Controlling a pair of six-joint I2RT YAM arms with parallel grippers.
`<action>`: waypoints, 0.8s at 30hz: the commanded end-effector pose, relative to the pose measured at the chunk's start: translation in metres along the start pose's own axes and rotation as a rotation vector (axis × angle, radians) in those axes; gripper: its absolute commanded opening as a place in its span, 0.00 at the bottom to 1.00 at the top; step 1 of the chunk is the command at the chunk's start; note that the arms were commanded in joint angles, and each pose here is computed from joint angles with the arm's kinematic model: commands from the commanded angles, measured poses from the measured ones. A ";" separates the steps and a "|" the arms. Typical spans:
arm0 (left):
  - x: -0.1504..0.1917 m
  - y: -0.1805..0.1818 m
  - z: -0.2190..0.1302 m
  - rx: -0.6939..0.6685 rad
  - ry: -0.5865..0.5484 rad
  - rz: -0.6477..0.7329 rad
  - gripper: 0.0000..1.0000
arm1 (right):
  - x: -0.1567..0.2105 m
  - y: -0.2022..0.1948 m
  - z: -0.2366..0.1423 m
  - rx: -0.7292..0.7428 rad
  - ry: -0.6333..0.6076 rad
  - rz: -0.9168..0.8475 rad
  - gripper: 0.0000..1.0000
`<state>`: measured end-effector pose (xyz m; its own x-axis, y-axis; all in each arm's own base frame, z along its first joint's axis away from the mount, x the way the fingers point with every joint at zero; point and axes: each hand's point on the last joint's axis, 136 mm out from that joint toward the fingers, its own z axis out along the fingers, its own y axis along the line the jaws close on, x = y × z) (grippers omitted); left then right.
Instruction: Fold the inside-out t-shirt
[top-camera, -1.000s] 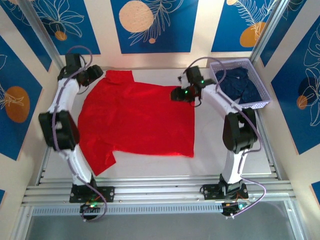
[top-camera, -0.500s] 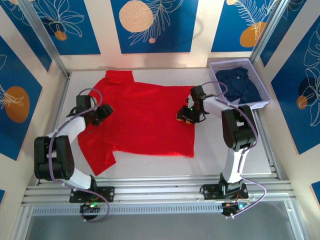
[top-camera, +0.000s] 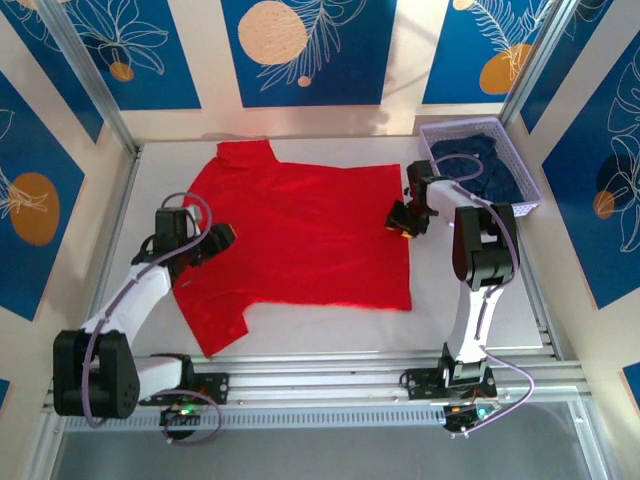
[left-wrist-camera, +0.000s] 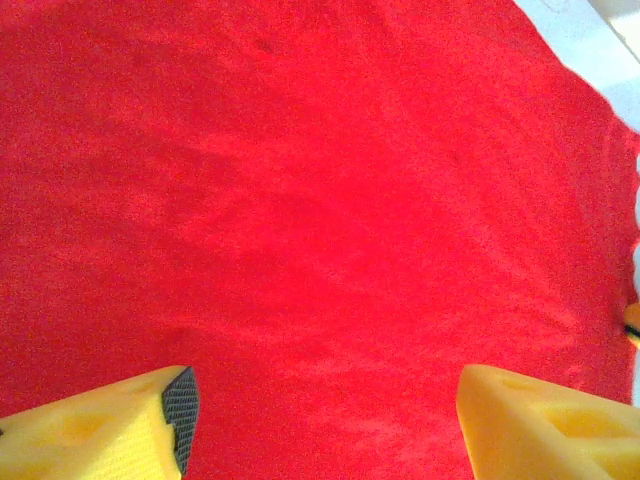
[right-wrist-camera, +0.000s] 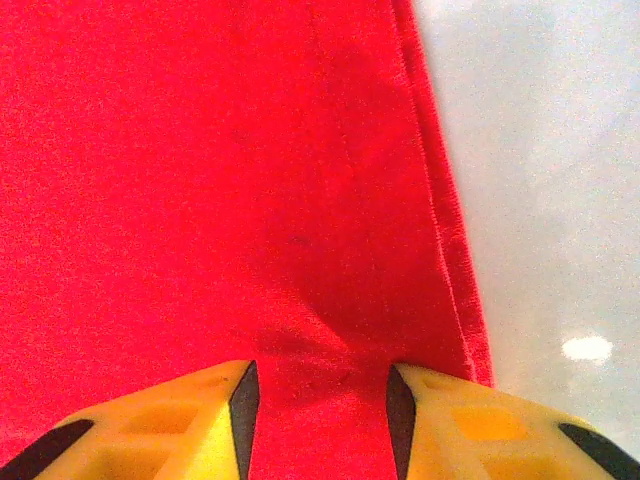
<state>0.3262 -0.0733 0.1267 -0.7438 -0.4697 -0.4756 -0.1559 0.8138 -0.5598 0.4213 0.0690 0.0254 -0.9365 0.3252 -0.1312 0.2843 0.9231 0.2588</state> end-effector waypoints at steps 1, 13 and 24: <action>0.015 0.012 -0.008 -0.065 0.017 0.057 0.69 | -0.018 -0.017 -0.013 0.104 -0.044 -0.036 0.41; 0.036 0.009 -0.002 -0.051 0.097 0.071 0.70 | 0.104 0.039 -0.053 -0.156 0.055 -0.087 0.46; 0.090 0.041 -0.025 -0.167 0.172 -0.035 0.69 | 0.174 -0.023 -0.041 -0.011 0.215 0.022 0.44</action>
<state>0.2594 -0.0758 0.0907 -0.8140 -0.4266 -0.3942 -0.2127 0.8505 -0.4810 0.2512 0.1022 0.0393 -0.9667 0.2530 0.0381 0.2533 0.9255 0.2817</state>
